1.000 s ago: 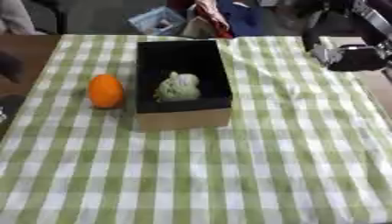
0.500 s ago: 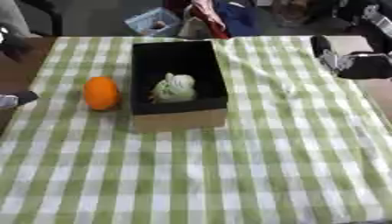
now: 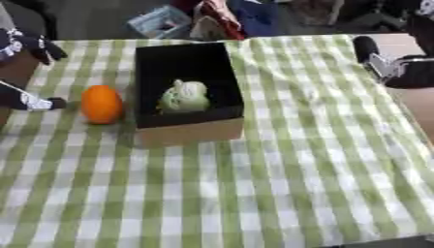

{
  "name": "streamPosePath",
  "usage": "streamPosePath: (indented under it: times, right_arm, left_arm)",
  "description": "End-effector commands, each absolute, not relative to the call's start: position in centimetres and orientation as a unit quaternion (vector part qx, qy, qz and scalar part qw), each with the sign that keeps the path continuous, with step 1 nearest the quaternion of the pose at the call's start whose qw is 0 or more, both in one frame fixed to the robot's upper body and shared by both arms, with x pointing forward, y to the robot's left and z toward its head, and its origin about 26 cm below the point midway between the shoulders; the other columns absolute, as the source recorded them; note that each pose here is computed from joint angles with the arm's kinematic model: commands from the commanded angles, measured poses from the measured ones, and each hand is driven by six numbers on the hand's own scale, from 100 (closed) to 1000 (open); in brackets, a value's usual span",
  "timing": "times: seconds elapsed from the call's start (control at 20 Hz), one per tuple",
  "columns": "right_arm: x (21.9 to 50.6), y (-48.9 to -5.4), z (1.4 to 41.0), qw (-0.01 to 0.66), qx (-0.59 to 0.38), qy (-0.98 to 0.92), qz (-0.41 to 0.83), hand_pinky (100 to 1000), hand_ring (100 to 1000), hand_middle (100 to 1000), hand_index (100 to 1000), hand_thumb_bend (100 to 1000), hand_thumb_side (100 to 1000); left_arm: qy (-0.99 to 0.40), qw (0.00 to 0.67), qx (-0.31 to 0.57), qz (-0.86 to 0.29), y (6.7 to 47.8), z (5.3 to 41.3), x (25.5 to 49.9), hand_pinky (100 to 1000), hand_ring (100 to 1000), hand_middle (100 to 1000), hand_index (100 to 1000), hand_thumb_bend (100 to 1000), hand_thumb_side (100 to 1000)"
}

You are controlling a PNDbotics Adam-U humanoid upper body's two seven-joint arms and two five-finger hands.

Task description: Pick up objects on the table and place them in the box.

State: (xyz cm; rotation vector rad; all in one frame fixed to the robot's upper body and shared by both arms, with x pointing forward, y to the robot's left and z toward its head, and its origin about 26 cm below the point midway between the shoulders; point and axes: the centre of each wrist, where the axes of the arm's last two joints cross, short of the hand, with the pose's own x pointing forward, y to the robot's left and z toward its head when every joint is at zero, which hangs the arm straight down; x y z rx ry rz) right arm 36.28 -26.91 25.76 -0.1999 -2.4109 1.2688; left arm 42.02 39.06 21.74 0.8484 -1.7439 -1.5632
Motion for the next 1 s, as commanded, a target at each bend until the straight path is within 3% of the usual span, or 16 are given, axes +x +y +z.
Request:
streamPosePath:
  times: [0.05, 0.6, 1.0]
  right_arm:
    - [35.8, -26.4, 27.0, 0.182, -0.065, -0.868, 0.457, 759, 706, 713, 865, 100, 316]
    - [35.5, -26.0, 26.9, 0.182, -0.052, -0.869, 0.457, 758, 704, 709, 864, 100, 326]
    - [35.6, -26.1, 26.6, 0.188, -0.050, -0.868, 0.456, 759, 704, 708, 863, 100, 335]
  left_arm:
    - [-0.658, 0.307, 0.340, -0.598, 39.1, 22.4, 42.6, 641, 590, 613, 769, 639, 342]
    - [-0.621, 0.296, 0.355, -0.633, 37.2, 19.8, 44.1, 624, 555, 583, 761, 677, 368]
    - [-0.591, 0.276, 0.404, -0.642, 37.2, 18.9, 44.3, 575, 490, 516, 696, 685, 223]
